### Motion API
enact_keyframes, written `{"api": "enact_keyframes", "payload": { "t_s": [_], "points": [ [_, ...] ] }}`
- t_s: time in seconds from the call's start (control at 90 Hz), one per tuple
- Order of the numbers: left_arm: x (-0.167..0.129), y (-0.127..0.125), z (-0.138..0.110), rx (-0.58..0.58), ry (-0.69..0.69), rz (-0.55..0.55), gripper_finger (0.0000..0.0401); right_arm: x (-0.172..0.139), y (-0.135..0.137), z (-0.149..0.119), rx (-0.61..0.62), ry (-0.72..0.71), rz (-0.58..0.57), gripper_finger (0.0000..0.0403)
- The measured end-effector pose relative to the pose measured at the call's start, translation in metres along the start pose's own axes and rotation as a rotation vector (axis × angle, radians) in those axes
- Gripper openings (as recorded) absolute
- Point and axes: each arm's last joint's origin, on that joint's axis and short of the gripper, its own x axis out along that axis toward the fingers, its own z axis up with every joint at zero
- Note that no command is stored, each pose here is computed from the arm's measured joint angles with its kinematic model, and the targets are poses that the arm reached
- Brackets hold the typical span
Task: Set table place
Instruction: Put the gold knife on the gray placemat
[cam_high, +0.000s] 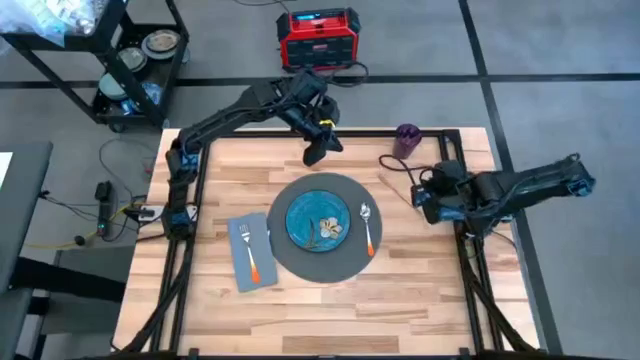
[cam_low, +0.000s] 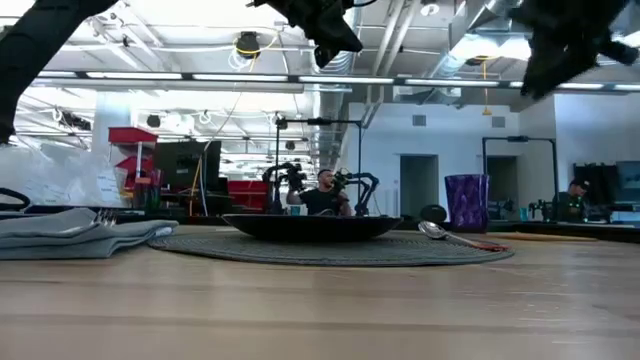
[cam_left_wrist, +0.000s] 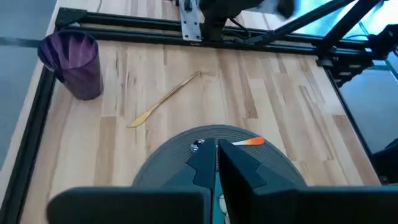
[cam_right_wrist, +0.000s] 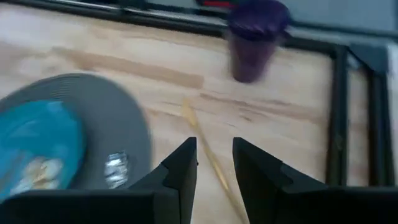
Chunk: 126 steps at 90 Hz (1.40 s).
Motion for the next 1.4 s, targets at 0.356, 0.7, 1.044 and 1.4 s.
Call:
{"api": "enact_keyframes", "payload": {
  "t_s": [0.356,0.7,1.044,1.4],
  "points": [
    [-0.001,-0.001,-0.002,0.070,0.003,-0.050,0.0000,0.046,0.014,0.004,-0.061,0.133,0.120,0.0125],
    [-0.001,-0.003,-0.008,0.097,0.052,-0.071,0.0000,0.091,-0.011,0.021,-0.276,0.419,0.058,0.0203],
    [-0.001,-0.003,-0.010,0.084,0.070,-0.079,0.0000,0.110,-0.022,0.016,-0.466,0.668,0.008,0.0226],
    [-0.001,-0.003,-0.010,0.080,0.070,-0.080,0.0000,0.122,-0.005,0.004,-0.512,0.701,0.050,0.0211]
  ]
}}
